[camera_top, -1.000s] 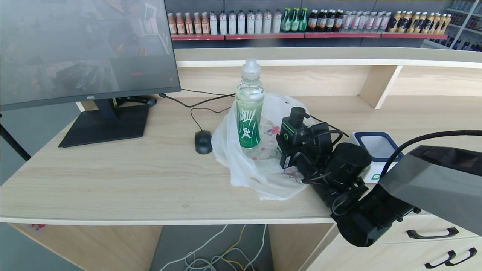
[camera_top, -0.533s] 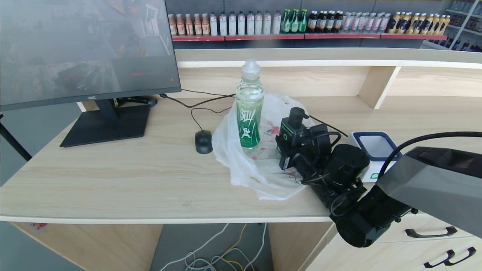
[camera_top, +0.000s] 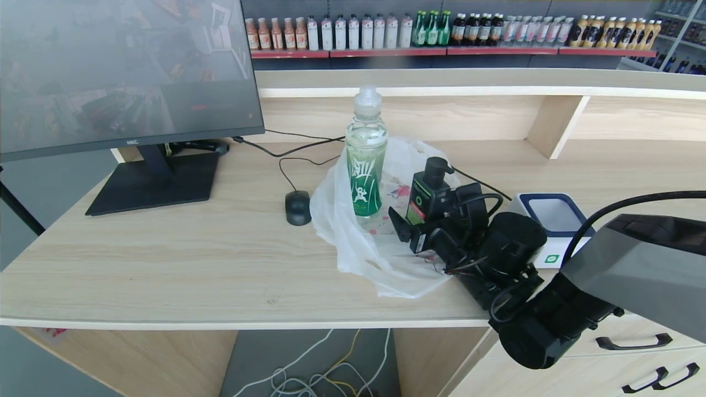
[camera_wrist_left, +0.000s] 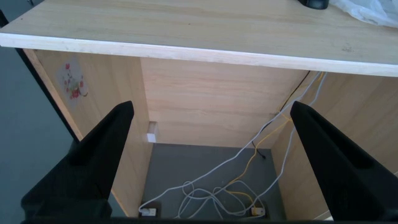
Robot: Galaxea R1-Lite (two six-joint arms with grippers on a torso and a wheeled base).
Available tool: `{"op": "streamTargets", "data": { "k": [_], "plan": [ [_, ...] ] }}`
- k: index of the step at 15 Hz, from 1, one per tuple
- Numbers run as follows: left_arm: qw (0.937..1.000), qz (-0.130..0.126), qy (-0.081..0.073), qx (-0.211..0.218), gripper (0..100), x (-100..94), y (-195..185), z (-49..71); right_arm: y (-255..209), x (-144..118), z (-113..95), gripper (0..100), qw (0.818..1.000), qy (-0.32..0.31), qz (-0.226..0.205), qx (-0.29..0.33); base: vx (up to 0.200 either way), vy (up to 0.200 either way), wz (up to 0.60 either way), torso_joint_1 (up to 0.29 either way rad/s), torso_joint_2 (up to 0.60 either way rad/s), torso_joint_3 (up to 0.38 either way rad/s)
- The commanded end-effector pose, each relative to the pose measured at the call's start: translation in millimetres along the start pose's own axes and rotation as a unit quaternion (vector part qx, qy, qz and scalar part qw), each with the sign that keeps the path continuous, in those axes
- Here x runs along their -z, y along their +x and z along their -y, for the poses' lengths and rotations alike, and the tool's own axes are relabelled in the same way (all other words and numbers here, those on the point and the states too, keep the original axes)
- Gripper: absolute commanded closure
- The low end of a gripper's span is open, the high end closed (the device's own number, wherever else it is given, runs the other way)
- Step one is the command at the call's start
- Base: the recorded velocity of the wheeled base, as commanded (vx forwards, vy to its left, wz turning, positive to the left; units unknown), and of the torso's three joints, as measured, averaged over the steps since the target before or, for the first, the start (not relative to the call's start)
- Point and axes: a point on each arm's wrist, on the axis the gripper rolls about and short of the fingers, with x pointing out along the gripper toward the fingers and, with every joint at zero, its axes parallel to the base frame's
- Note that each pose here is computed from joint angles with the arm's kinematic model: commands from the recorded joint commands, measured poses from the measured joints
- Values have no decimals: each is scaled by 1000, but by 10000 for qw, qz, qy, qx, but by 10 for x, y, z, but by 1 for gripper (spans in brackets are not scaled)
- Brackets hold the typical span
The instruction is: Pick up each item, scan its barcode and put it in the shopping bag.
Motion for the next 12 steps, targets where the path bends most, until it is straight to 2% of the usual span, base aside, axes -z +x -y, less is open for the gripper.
{"op": "streamTargets", "data": {
  "k": [1,6,9,12],
  "plan": [
    [10000,2,-2,-2,0,0,0,0,-91,-273,-47,0,9995,64,306,-81,0,0,0,0,0,0],
    [10000,10,-2,-2,0,-1,0,0,-589,-822,-56,0,9974,173,641,-277,0,0,0,0,0,0],
    [10000,2,6,-2,0,0,0,0,-989,-1042,-83,0,9957,250,729,-511,0,0,0,0,0,0],
    [10000,10,-2,-2,0,-1,0,0,-1552,-1192,38,0,9945,292,762,-665,0,0,0,0,0,0]
  ]
}}
